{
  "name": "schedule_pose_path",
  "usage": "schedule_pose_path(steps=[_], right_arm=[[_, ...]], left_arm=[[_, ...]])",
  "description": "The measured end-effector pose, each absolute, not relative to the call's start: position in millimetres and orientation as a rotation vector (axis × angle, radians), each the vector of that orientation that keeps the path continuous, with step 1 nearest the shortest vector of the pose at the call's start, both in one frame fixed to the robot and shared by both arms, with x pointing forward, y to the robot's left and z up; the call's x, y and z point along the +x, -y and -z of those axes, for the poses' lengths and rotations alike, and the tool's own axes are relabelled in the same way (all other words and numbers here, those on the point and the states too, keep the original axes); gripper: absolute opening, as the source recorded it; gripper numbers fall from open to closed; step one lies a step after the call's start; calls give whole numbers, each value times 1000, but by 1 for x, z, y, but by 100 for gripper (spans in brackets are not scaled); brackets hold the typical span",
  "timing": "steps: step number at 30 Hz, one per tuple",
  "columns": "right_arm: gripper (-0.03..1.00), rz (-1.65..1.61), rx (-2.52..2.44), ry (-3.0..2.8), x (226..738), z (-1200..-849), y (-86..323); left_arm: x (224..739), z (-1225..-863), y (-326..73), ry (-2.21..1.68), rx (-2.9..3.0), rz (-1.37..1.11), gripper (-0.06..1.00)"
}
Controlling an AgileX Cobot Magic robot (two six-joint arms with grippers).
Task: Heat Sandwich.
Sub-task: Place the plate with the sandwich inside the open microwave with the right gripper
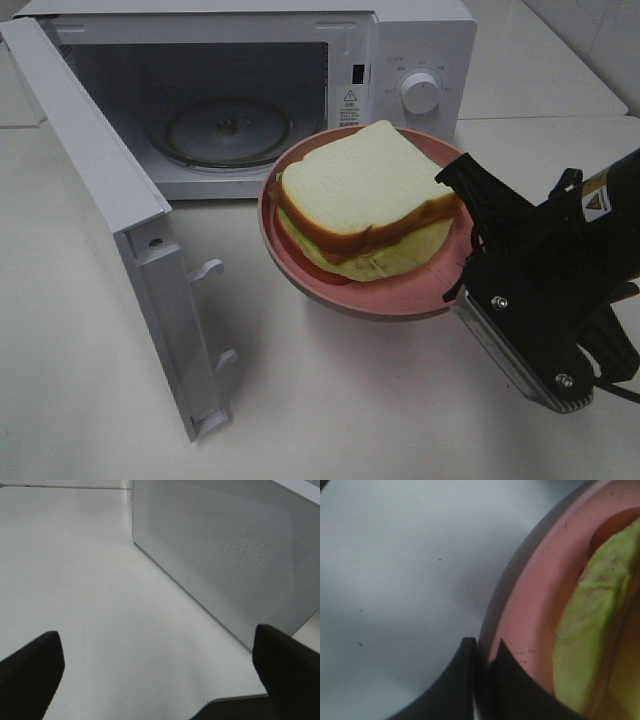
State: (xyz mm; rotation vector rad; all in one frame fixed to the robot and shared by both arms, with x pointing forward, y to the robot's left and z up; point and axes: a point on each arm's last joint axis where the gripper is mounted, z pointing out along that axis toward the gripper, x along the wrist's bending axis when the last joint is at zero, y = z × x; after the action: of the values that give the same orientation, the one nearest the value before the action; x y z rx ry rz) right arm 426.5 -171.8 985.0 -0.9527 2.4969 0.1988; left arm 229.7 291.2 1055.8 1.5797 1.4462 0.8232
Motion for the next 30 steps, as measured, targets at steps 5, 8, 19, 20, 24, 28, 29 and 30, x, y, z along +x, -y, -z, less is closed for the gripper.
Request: schedule_pose_path(steps=[5,8,19,20,24,28,29,30], right_arm=[[6,-202,-965,-2494,425,-985,170],[6,-205,-981,-2496,425,-982,166],[6,-188,-1006,-2534,443,-965,152],[6,-188,-1005,-2532,446,-966,150],[6,-189,-1033,-2533,453,-963,140],[6,-190,-1063,-2533,460,-959,127],[6,-192,-1067,-2532,462,-959,124],[6,-192,-1067,-2532,462,-959,124]], left_arm=[[230,-1056,-291,-1446,1580,-823,96],[230,-1056,-291,-1446,1580,-823,96],[230,-1056,-291,-1446,1580,-823,96],[230,-1056,-291,-1446,1580,-823,96],[230,-1056,-291,-1446,1580,-823,96],[230,-1056,-291,-1446,1580,-823,96],[230,-1056,-291,-1446,1580,-823,96],[230,-1056,-291,-1446,1580,-823,96]])
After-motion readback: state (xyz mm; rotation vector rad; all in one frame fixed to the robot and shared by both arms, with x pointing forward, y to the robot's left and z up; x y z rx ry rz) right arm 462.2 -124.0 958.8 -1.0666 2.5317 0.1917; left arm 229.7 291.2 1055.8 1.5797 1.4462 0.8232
